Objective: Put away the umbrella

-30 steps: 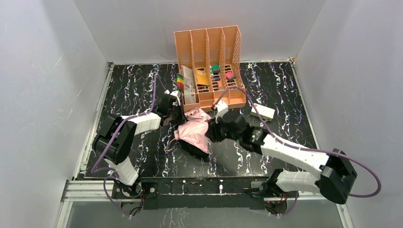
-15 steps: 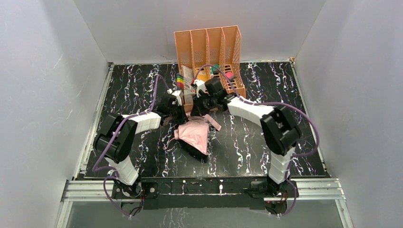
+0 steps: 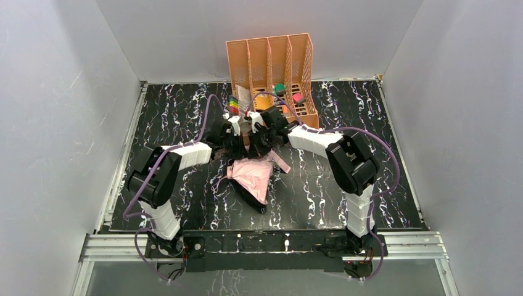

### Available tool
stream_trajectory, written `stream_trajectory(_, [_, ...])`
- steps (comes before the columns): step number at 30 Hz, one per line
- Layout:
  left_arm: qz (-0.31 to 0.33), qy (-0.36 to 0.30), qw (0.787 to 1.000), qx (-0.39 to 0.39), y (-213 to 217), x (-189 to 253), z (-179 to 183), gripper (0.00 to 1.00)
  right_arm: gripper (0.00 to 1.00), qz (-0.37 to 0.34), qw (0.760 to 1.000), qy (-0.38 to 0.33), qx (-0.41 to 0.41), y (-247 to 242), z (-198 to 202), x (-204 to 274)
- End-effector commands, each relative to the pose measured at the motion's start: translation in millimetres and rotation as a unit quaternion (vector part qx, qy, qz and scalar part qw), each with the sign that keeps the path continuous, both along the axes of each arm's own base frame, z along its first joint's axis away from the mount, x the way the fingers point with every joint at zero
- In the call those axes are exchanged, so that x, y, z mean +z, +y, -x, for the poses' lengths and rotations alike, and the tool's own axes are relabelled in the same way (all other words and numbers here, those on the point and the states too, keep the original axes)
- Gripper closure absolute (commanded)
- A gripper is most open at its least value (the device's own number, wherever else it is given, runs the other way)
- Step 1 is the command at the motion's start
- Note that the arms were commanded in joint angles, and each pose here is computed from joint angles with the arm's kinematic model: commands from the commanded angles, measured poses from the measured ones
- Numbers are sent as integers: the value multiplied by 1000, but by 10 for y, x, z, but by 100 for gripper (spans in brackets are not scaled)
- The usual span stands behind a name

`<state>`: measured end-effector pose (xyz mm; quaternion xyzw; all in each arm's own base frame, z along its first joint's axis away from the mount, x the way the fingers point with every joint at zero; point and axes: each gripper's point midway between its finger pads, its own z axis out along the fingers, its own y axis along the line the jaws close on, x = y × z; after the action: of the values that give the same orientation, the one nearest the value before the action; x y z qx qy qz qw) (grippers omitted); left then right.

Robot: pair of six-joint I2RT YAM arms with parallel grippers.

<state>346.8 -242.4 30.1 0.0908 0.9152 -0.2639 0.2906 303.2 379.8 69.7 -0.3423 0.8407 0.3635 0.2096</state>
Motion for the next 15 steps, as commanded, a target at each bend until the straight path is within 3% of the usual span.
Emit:
stream_trajectory(1, [-13, 4, 1000, -16, -4, 38, 69, 97, 100, 68, 996, 14, -50, -241, -14, -351])
stream_trajectory(6, [-6, -38, 999, 8, 48, 389, -5, 75, 100, 107, 987, 23, -116, -471, -73, -584])
stream_trajectory(15, [8, -101, 994, 42, 211, 1100, 57, 57, 100, 134, 968, 60, -204, -763, -128, -831])
